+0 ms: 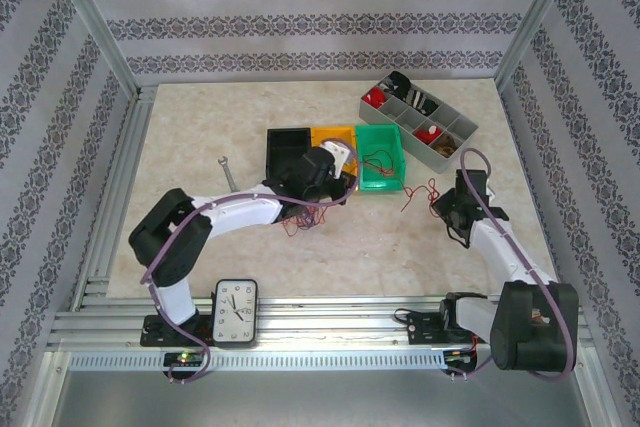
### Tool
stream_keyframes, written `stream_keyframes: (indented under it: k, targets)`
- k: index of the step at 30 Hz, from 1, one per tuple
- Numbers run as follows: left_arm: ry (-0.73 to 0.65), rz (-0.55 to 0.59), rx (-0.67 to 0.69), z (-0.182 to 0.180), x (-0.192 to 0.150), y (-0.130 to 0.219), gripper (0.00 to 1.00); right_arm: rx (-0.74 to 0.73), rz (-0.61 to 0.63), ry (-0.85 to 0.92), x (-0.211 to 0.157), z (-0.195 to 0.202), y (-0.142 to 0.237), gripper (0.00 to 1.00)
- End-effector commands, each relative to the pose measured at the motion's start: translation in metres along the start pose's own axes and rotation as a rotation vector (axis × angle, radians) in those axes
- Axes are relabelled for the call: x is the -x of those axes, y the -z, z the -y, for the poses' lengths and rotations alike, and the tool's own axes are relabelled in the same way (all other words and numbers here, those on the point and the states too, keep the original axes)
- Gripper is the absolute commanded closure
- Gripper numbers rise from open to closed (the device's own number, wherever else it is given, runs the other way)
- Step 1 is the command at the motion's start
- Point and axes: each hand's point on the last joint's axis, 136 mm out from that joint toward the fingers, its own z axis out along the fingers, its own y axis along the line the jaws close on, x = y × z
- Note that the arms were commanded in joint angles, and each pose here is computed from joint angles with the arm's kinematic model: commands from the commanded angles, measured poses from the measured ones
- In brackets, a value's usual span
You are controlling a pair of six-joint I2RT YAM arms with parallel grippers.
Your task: Untangle the cables
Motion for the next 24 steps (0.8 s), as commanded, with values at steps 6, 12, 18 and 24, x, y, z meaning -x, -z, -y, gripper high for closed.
stream_keyframes:
  k: [6,12,18,24]
  targets:
    - [0.227,0.281,0.146,-0.065,0.062,0.040,1.00,-0.083,0.005,-0.071,0.005,0.032,-0.001,1.00]
    - [0.358,0.350,0.150,-0.094,0.069,0.053,1.00,-0.093,-0.007,-0.163,0.012,0.049,-0.001,1.00]
    - [0.364,0.357,0.191,-0.105,0.070,0.060,1.00,-0.105,-0.009,-0.197,0.022,0.061,-0.001,1.00]
    - [0.520,0.469,0.300,-0.152,0.064,0.092,1.00,-0.087,-0.030,-0.334,0.031,0.084,-0.004,1.00]
